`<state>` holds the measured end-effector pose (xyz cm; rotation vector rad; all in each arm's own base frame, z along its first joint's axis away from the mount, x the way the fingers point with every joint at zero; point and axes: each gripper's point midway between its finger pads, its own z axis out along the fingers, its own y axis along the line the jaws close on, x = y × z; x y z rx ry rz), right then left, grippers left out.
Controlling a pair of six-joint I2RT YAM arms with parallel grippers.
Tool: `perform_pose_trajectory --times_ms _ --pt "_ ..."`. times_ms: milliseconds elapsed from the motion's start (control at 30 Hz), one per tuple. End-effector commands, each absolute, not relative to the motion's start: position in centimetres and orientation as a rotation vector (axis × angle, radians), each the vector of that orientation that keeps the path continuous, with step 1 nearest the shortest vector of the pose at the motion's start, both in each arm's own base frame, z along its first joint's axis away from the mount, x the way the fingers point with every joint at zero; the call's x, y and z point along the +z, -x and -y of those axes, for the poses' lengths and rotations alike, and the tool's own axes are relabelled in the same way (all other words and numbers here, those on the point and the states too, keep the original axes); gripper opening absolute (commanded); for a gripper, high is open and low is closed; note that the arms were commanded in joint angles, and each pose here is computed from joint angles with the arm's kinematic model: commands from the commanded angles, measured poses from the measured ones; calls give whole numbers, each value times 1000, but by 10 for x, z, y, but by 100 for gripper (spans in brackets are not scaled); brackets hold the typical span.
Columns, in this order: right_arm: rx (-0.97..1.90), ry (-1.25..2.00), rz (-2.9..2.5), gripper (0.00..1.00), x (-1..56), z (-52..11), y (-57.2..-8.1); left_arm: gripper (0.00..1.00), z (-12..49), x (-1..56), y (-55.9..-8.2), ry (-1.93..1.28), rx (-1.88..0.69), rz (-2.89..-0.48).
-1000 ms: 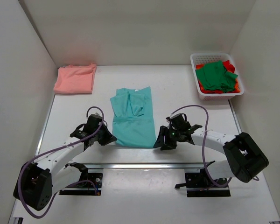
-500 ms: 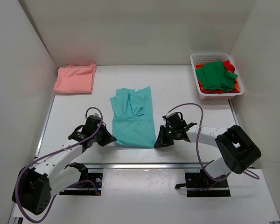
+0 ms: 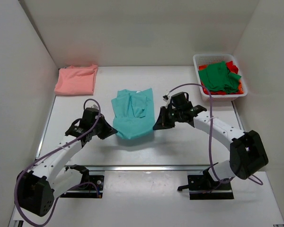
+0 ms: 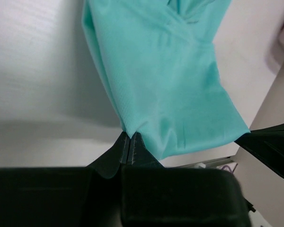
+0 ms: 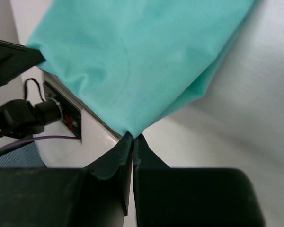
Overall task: Fold and stack the t-shirts
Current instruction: Fold the long partially folded tshirt into a neat square
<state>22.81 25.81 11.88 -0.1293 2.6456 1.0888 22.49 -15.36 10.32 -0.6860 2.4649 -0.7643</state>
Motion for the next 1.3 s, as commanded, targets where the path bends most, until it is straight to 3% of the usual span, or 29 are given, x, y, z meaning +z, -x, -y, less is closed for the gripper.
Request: perform_pose_trajectory --times_ms 0,600,933,967,1000,1033,1100,1133,1267 --pt "1129 197 -2618 0 145 -261 -242 0 158 131 -245 653 -816 -2415" --pt "1116 184 -2580 0 178 -245 -374 0 165 165 -367 745 -873 -2335" --pt "1223 112 -2402 0 201 -257 -489 1 149 163 -458 837 -830 -2280" --pt "1256 74 -2386 0 195 -260 -505 4 145 166 -471 829 -817 -2254" --pt "1293 102 -2290 0 210 -266 -521 26 144 158 -484 832 -817 -2243" --pt "1344 108 -2224 3 206 -276 -537 38 138 153 -499 842 -815 -2223" --pt "1358 85 -2112 21 208 -279 -570 50 125 166 -534 825 -881 -2092" --pt "1335 92 -2047 32 214 -278 -584 54 122 164 -543 860 -909 -2060" --pt "1254 132 -1926 37 240 -270 -608 51 105 185 -562 895 -973 -1889"
